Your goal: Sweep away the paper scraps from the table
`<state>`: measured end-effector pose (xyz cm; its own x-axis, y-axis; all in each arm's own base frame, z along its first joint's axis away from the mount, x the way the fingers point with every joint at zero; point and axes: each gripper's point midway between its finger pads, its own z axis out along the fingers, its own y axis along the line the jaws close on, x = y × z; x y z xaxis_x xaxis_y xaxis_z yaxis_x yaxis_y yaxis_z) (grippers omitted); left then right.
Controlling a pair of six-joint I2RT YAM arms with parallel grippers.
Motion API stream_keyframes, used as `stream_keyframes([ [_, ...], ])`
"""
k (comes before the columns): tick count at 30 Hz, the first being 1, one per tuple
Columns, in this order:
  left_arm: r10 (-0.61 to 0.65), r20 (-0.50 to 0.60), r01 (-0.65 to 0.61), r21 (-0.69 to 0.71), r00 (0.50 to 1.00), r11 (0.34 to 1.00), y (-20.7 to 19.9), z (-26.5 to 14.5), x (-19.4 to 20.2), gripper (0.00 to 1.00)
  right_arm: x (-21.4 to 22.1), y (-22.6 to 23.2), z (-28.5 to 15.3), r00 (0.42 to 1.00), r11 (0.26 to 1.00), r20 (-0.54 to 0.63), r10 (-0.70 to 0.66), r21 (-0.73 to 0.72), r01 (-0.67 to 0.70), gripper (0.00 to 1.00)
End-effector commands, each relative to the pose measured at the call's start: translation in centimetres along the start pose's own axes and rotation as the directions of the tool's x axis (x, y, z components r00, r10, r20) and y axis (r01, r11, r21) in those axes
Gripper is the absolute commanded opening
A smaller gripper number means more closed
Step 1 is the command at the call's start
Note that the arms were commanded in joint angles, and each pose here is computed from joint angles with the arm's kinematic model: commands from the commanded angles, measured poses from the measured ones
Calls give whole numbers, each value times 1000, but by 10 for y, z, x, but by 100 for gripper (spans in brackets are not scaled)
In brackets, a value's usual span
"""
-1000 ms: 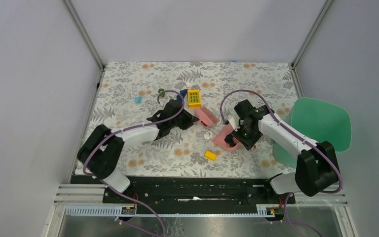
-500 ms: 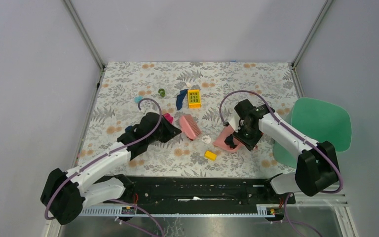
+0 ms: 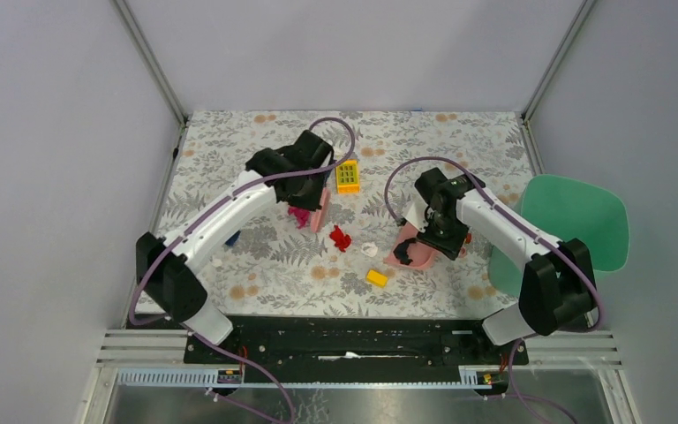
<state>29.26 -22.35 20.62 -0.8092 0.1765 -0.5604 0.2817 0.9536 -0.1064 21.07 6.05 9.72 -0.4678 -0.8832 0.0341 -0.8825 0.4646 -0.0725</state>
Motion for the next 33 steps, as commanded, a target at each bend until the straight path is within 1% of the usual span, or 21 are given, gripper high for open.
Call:
stream_keyframes([
  [1, 124, -157, -148, -156, 980, 977, 40, -9, 32, 0, 3, -4, -7, 998, 999, -34, -51, -10, 50, 0],
  [3, 126, -198, -166, -200, 972, 966, 48, -8, 39, 0, 5, -3, -5, 997, 998, -44, -63, -20, 62, 0],
  [5, 133, -229, -183, -211, 964, 960, 51, -4, 43, 0, 5, -2, -3, 996, 997, -51, -70, -29, 68, 0],
  [8, 150, -271, -196, -152, 951, 969, 39, 13, 50, 0, 2, 0, 3, 997, 997, -49, -64, -48, 61, 0],
  [12, 155, -334, -181, -45, 930, 983, 15, 47, 59, 0, -3, 4, 10, 998, 996, -36, -52, -77, 49, 0],
  [14, 155, -338, -158, 21, 928, 987, -2, 60, 60, 0, -7, 3, 11, 999, 996, -27, -47, -81, 45, 0],
  [16, 151, -331, -116, 124, 931, 985, -26, 65, 59, 0, -12, 5, 12, 999, 995, -9, -36, -94, 34, 0],
  [21, 119, -302, -14, 329, 946, 944, -77, 67, 54, 0, -28, 18, 12, 999, 985, 48, -14, -170, 22, 0],
  [24, 134, -304, -2, 399, 943, 917, -98, 65, 56, 0, -35, 21, 16, 997, 982, 71, 5, -191, 9, 0],
  [29, 144, -291, 16, 485, 946, 875, -123, 58, 57, 0, -40, 25, 22, 997, 977, 77, 24, -215, -7, 0],
  [33, 113, -250, 37, 528, 962, 849, -134, 46, 47, 0, -43, 26, 21, 994, 977, 100, 35, -213, -13, 0],
])
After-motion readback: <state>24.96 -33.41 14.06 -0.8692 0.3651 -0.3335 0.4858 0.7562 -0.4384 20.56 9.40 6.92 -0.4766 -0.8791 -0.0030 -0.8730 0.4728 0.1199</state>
